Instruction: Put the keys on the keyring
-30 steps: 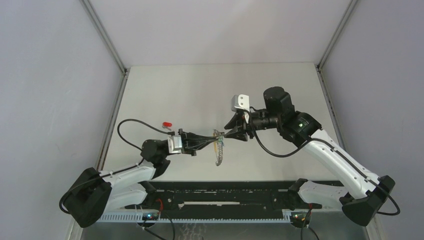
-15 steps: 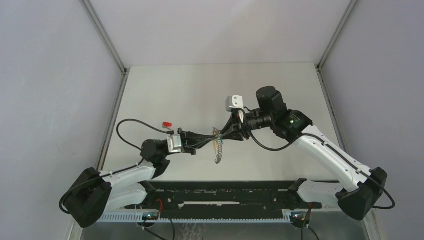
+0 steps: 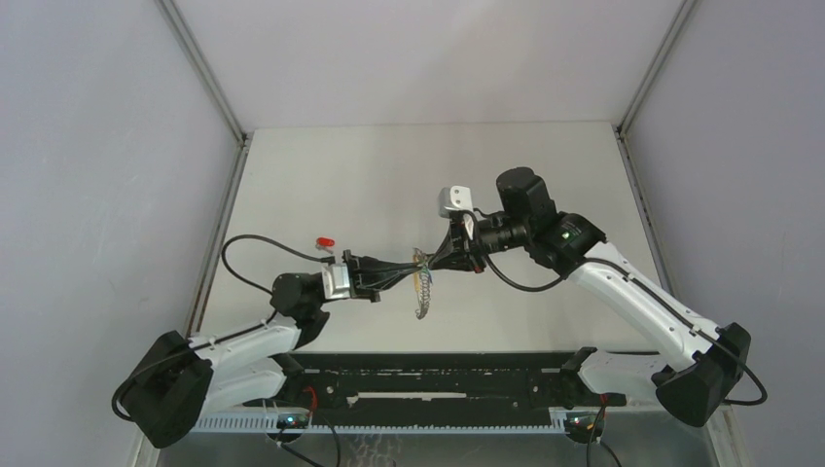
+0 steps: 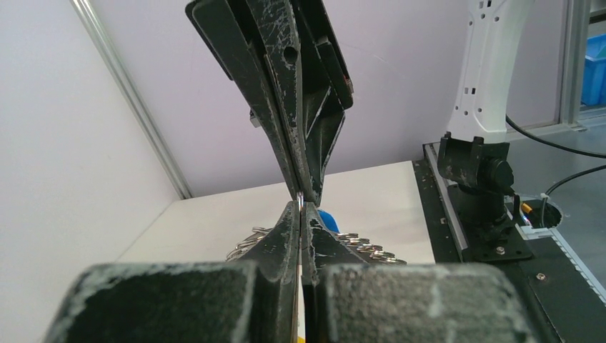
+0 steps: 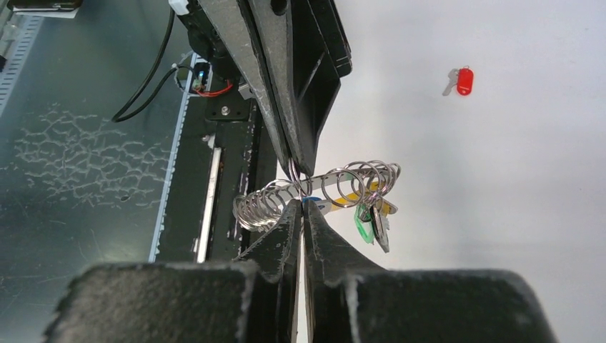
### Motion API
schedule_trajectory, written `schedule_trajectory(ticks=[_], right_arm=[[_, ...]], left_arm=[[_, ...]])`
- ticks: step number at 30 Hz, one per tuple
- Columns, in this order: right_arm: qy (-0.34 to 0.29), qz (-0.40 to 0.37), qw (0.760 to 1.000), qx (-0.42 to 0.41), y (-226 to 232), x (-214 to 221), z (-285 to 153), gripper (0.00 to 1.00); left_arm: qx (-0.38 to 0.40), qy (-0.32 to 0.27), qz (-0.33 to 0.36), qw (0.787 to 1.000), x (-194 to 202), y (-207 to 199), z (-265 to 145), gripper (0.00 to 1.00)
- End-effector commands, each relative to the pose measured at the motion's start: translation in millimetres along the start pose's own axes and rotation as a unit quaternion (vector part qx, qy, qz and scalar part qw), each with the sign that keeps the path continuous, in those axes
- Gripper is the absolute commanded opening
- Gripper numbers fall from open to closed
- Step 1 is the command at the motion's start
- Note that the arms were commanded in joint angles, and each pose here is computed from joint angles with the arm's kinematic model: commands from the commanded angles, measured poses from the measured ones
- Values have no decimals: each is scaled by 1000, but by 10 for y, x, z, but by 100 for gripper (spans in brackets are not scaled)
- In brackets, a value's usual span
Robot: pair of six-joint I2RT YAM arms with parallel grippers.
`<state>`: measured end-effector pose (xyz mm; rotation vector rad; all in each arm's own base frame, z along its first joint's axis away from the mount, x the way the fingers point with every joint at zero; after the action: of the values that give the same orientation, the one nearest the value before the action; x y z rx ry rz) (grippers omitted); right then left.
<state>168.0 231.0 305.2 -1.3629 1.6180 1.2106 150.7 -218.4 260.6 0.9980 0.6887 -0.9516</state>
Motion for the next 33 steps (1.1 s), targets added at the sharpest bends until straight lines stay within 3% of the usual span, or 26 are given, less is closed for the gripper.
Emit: schedule_trajectory(ticks=[1, 11, 17, 27, 33], right_arm=[[-2, 4, 1000, -15, -3, 9, -6, 0], [-2, 41, 998, -40, -36, 30, 91, 0], [-11, 23, 1000, -17, -42, -48, 179, 0], [1, -70, 997, 41, 127, -58, -144, 25], [-30, -152, 987, 35, 219, -106, -163, 31]], left_arm=[[-7, -69, 74, 995, -431, 132, 99, 0], [9, -81, 82, 993, -525, 99, 112, 0], [18, -84, 77, 993, -507, 72, 162, 0], [0, -74, 68, 995, -406, 58, 114, 0], [11, -72, 58, 996, -384, 52, 140, 0]])
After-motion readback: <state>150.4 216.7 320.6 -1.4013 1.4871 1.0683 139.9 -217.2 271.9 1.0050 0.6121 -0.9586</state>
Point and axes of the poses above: each gripper's point midway between its finger pads, its own z axis out along the fingers, its own y axis along the line the jaws close on, x = y × z, the point moved 7 cm from there along -z, back along the fingers, and after that the axes turned 7 degrees about z, right-handed, at the moved point
